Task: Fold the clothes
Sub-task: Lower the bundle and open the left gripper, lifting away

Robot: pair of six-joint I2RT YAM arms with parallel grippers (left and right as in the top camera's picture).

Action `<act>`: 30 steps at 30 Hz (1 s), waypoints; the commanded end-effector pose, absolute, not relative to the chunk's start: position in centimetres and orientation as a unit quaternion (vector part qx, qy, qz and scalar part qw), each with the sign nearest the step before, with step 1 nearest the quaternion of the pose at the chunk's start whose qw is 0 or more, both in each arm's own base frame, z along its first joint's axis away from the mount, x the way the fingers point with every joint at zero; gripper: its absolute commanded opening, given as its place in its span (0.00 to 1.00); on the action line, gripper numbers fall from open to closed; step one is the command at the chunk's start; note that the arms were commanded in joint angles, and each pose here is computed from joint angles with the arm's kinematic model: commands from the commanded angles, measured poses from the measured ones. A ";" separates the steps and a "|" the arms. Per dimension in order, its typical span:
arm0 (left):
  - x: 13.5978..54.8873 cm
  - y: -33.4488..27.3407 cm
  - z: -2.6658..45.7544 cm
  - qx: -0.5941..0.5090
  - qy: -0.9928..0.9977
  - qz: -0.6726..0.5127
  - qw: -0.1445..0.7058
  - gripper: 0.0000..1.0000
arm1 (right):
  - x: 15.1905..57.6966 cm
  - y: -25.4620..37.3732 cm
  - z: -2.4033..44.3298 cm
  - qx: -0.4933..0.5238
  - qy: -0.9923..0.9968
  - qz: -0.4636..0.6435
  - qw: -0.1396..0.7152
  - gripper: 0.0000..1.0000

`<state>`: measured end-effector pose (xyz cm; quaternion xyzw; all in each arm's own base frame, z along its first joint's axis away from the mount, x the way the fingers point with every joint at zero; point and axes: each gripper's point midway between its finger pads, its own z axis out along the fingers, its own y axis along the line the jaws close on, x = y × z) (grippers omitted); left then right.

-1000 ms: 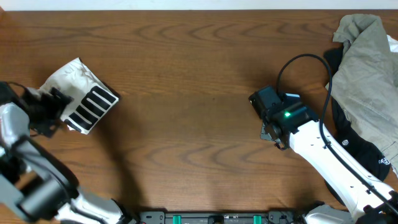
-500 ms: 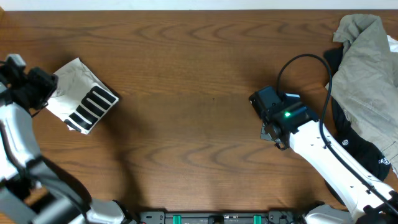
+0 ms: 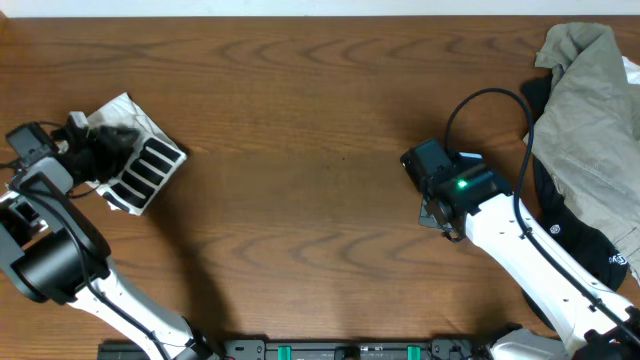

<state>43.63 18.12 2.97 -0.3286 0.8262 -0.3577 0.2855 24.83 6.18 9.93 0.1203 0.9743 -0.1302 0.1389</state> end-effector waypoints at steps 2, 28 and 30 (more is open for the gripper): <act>43.4 18.6 0.5 -0.340 0.833 -0.340 0.274 0.70 | 24.7 6.0 10.1 0.118 0.975 -0.133 0.136 0.19; 43.7 3.1 22.0 -0.093 0.899 -0.171 0.392 0.98 | 30.1 10.2 11.3 0.085 0.969 -0.033 0.229 0.99; 43.2 0.3 22.4 -0.069 0.908 -0.139 0.389 0.98 | 31.3 11.4 11.8 0.053 0.967 -0.011 0.251 0.99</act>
